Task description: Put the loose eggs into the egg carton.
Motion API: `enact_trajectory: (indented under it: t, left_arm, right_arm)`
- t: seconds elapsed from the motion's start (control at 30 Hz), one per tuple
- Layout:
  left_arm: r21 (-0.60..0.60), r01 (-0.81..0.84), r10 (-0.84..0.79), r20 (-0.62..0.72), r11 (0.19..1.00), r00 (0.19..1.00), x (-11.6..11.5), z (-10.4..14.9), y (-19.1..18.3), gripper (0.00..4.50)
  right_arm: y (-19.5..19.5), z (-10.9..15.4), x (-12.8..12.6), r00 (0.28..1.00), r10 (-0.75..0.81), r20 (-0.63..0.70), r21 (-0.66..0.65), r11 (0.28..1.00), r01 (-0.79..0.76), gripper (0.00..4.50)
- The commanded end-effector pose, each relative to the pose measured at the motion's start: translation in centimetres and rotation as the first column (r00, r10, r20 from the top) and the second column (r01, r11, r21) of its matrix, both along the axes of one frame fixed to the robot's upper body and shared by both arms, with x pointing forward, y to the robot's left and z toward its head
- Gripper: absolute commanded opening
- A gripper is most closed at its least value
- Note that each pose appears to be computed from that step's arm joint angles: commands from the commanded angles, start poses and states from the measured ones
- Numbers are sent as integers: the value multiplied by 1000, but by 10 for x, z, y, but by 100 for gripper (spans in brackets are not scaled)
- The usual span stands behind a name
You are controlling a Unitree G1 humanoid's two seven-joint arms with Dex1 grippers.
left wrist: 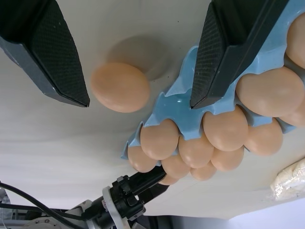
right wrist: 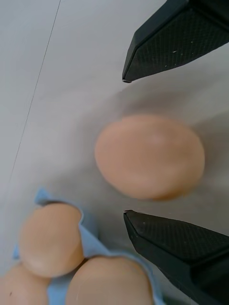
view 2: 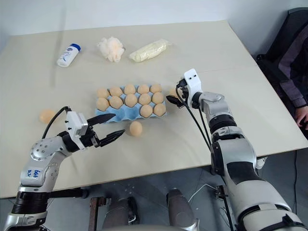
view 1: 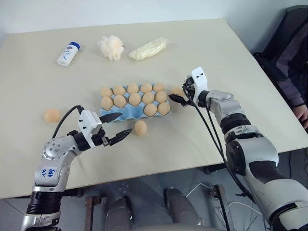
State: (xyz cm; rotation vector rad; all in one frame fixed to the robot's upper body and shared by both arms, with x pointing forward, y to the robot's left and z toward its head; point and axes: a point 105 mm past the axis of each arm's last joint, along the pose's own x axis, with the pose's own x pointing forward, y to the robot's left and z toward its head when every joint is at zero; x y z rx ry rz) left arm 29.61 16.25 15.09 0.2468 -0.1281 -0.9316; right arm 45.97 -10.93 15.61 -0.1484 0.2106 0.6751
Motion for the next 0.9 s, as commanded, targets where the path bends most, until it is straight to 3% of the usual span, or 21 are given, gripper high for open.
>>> enact_trajectory:
  t: [0.03, 0.1, 0.2, 0.37, 0.6, 0.77, 0.9]
  left_arm:
    - [3, 7, -7, 29, 1000, 1000, -2, 7, -1, 357]
    - [4, 7, -7, 29, 1000, 1000, -2, 7, -1, 357]
    - [4, 6, -6, 30, 1000, 1000, -2, 8, -1, 357]
    - [-3, -6, 6, 32, 1000, 999, -2, 9, 2, 357]
    - [2, -70, 70, 27, 998, 997, -7, 12, 30, 357]
    - [36, -130, 130, -1, 991, 991, -11, 6, 57, 357]
    - [50, -169, 170, -20, 984, 985, -12, 0, 72, 357]
  right_arm:
    - [2, 8, 2, 999, -7, 40, 39, 999, 5, 449]
    - [4, 5, 1, 999, -3, 36, 42, 999, 2, 449]
    - [9, 2, -2, 999, 21, 45, 54, 998, -23, 393]
    - [8, 16, -3, 989, 35, 144, 87, 995, -48, 232]
    - [10, 48, -26, 935, 203, 289, 25, 975, -219, 232]
    - [50, 63, -64, 875, 388, 288, -23, 917, -399, 232]
    - [97, 53, -92, 847, 478, 233, -40, 875, -483, 232]
